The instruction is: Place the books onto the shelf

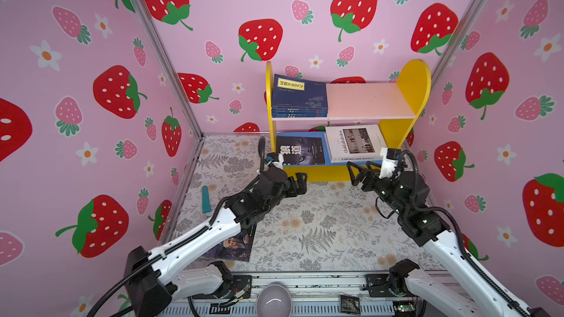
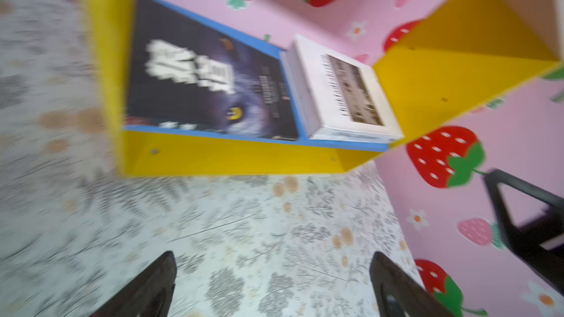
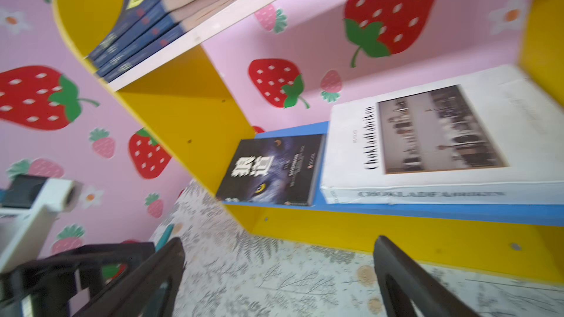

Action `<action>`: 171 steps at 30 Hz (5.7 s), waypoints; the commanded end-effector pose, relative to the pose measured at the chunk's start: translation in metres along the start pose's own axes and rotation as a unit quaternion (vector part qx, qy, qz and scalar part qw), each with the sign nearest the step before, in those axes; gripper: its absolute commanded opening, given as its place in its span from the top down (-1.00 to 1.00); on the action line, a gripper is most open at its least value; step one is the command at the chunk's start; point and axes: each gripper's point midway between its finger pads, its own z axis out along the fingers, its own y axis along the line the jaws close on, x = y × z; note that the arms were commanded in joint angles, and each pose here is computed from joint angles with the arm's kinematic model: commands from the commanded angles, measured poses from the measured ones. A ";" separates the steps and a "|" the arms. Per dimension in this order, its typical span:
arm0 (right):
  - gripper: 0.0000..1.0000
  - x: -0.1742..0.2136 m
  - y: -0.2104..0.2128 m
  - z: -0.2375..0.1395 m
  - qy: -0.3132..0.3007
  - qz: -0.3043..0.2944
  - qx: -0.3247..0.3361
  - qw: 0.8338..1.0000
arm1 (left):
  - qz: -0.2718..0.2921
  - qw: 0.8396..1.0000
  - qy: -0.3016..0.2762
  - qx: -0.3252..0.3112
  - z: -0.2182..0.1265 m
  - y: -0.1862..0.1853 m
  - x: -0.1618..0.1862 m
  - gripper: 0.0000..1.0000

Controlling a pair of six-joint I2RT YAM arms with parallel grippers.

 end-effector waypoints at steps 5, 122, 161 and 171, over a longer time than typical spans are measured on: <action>-0.95 0.078 0.088 0.056 0.086 -0.103 -0.093 0.987 | -0.161 0.948 0.007 -0.273 -0.062 0.191 0.062 -0.95; -0.88 0.062 0.195 0.135 0.103 -0.119 -0.171 0.972 | -0.303 0.946 -0.047 0.108 -0.124 0.089 -0.029 1.00; -0.99 -0.088 0.163 -0.094 -0.196 0.159 -0.421 0.871 | 0.065 0.824 -0.175 0.535 -0.187 -0.278 -0.177 1.00; -0.99 -0.101 0.144 -0.079 -0.241 0.186 -0.367 0.879 | 0.035 0.820 -0.172 0.544 -0.172 -0.291 -0.166 1.00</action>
